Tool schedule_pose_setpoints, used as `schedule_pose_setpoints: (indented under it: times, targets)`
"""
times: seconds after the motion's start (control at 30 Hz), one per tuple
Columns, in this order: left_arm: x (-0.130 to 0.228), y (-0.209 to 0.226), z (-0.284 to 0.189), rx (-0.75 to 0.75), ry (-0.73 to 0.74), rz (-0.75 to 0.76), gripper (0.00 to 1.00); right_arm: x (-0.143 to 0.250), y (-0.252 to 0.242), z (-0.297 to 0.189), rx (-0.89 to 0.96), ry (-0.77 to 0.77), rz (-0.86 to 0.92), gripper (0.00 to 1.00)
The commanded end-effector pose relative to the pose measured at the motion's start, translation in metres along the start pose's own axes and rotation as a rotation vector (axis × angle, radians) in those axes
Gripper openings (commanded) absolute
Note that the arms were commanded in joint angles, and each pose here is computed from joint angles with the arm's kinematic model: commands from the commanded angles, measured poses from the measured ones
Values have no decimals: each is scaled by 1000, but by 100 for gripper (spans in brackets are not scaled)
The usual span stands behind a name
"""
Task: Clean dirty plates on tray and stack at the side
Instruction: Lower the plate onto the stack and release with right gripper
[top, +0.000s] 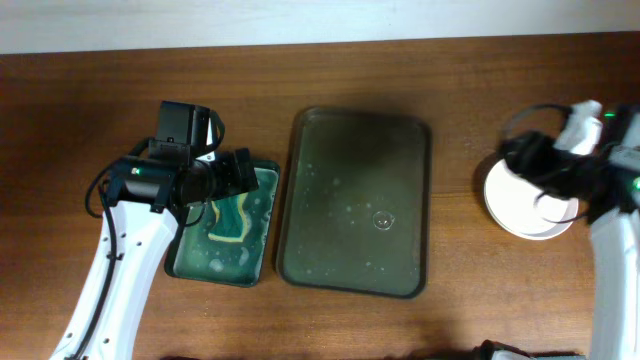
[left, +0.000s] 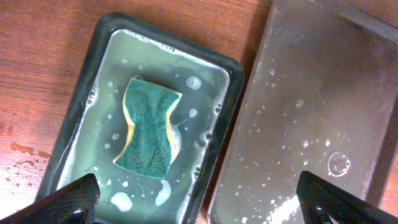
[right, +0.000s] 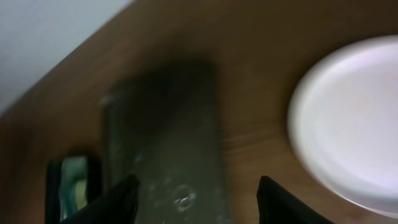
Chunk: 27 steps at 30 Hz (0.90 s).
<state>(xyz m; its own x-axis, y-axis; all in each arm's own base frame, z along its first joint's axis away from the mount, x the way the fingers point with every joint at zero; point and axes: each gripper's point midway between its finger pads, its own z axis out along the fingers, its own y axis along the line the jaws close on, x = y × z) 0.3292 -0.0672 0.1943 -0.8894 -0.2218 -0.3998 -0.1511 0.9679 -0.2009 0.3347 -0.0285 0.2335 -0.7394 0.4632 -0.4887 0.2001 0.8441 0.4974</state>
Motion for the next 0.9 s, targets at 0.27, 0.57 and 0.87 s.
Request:
schedule_pose_setpoints:
  times: [0.27,0.57,0.87]
  targets:
    - [-6,-2,-5,13,-18,-2,99,101,147,18,-286,227,-431,98]
    - [-6,-2,-5,13,-18,-2,100,35,69,-81,139,-416,-564,98]
    - [-6,-2,-5,13,-18,-2,99,104,10,-33,-46,-788,-567,98]
